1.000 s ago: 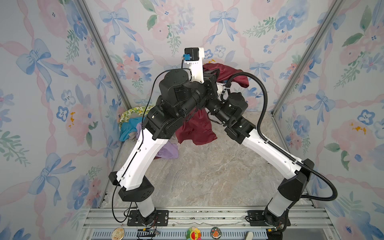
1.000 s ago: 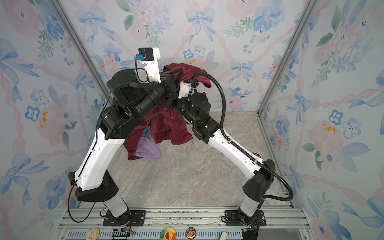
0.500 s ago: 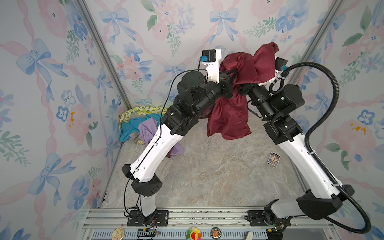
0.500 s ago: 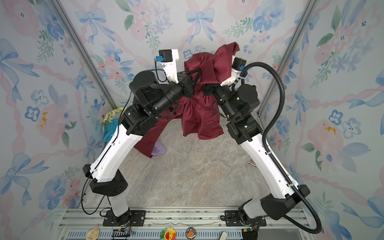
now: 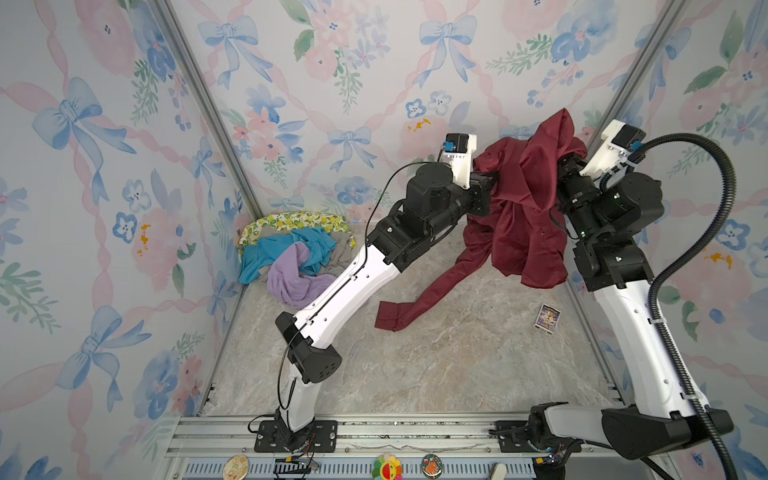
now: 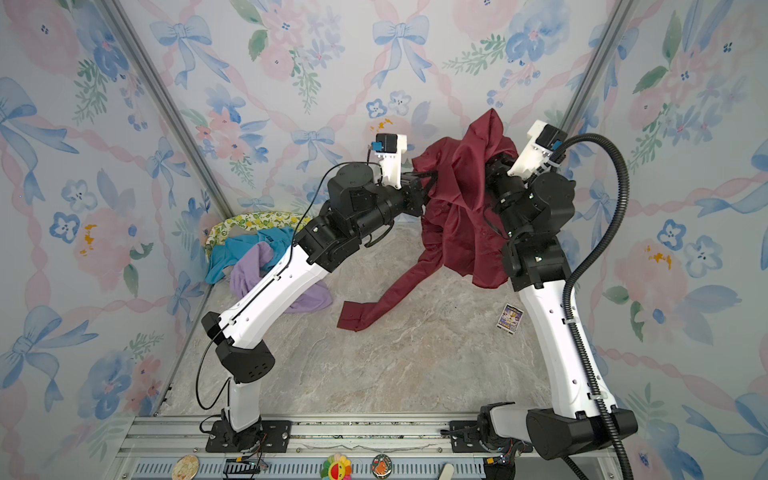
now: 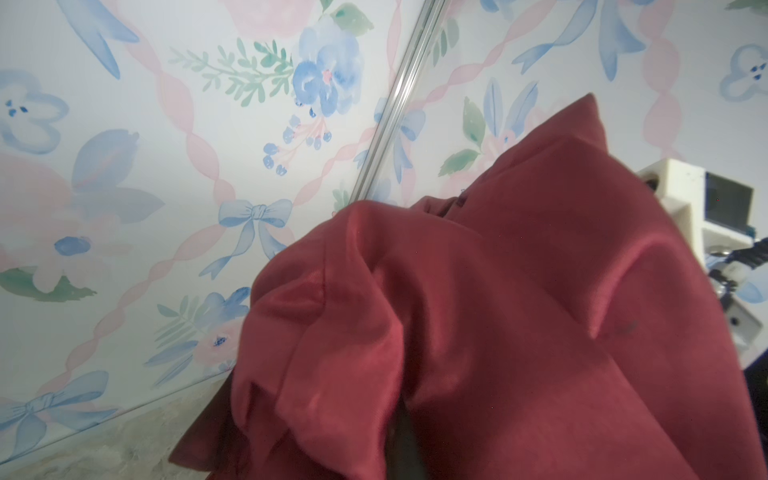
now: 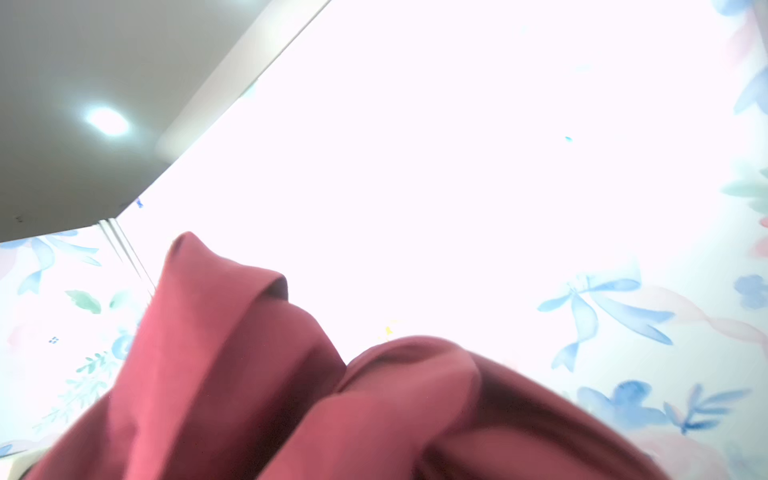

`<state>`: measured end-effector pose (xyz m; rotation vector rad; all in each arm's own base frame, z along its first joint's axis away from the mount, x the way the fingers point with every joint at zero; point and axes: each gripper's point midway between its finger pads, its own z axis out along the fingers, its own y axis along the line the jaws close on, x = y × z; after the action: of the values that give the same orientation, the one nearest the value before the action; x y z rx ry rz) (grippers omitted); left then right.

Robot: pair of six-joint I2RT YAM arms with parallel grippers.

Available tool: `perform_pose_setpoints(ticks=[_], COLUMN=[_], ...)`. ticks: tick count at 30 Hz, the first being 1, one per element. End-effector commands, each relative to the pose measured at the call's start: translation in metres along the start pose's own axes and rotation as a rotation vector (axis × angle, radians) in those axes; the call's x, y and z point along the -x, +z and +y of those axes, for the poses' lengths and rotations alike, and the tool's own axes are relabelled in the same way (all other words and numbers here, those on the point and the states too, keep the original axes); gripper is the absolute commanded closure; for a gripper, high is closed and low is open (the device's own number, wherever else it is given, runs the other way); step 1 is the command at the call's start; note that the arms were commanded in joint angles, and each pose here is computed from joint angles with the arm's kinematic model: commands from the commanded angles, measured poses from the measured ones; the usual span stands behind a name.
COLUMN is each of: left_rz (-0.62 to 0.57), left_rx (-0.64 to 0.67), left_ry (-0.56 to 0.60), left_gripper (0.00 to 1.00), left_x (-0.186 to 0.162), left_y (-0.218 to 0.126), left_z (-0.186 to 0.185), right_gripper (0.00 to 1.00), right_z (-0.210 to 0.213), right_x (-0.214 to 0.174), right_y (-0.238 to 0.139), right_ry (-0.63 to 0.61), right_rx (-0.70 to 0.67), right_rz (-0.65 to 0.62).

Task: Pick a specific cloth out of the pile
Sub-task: 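Carry the dark red shirt with both grippers away from the pile and lower it, then lay the dark red shirt on the open floor and release both grippers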

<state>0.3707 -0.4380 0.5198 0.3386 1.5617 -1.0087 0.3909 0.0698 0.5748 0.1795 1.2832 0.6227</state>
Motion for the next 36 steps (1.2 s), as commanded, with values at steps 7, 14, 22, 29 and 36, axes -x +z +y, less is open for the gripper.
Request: perform_pose_setpoints(ticks=[7, 14, 22, 29, 36], left_rz=[0.274, 0.397, 0.438, 0.472, 0.510], left_rx=[0.229, 0.365, 0.437, 0.488, 0.481], left_ry=[-0.025, -0.027, -0.100, -0.126, -0.160], left_gripper=[1.00, 1.00, 1.00, 1.00, 1.00], left_x=[-0.141, -0.218, -0.272, -0.309, -0.342], left_y=[0.037, 0.025, -0.003, -0.024, -0.039], left_z=[0.106, 0.165, 0.203, 0.222, 0.226], right_gripper=[1.00, 1.00, 1.00, 1.00, 1.00], right_z=[-0.088, -0.143, -0.157, -0.176, -0.201], right_x=[-0.104, -0.187, -0.281, -0.344, -0.407], right_y=[-0.005, -0.034, -0.083, -0.139, -0.182], right_ry=[-0.027, -0.011, -0.017, 0.026, 0.091], right_rx=[-0.171, -0.310, -0.420, -0.552, -0.693], right_rz=[0.202, 0.349, 0.589, 0.746, 0.919])
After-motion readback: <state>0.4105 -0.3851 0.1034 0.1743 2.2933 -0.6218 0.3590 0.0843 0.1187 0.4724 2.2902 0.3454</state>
